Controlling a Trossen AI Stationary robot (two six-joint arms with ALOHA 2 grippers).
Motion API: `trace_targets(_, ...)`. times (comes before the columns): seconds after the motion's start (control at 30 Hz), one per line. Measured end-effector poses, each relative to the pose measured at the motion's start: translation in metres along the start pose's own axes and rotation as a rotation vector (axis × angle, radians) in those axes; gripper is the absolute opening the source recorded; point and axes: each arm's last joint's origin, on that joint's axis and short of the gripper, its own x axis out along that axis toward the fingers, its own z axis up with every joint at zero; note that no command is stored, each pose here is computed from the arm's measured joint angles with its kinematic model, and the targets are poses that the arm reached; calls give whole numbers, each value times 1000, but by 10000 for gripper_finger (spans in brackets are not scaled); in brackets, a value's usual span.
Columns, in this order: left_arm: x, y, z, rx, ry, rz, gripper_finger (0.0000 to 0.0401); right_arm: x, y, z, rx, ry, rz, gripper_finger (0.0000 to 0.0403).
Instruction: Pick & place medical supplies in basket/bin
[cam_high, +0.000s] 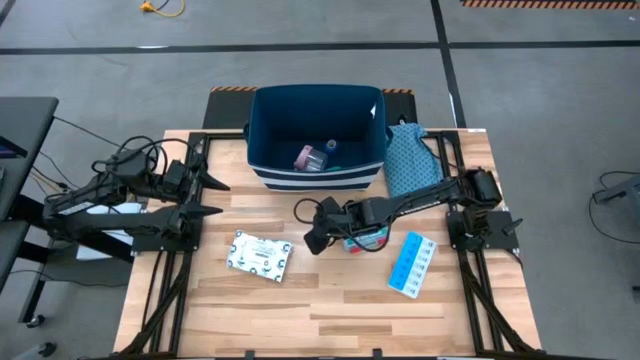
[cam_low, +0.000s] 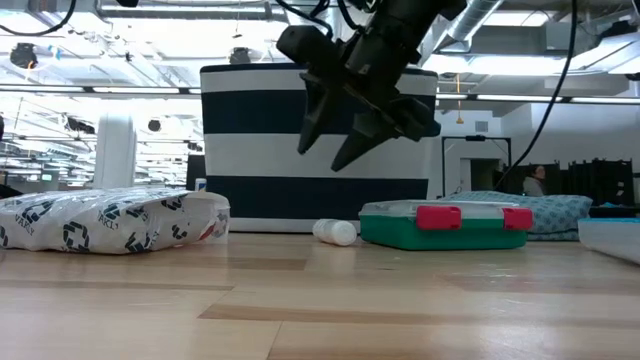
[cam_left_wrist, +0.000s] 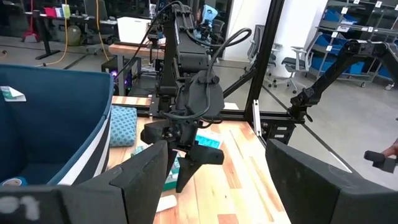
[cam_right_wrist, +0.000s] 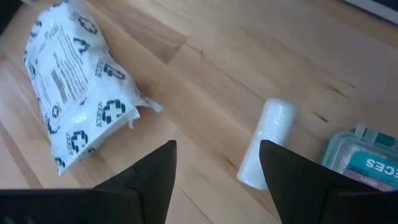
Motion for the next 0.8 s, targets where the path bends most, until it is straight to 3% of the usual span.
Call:
trace_targets(0.33, 0, 0, 0, 1, 0, 0, 261, 25, -5, -9, -21, 59, -53, 230)
trace_targets(0.8, 0, 0, 0, -6, -1, 1, 261, 27, -12, 0, -21, 54, -72, 230)
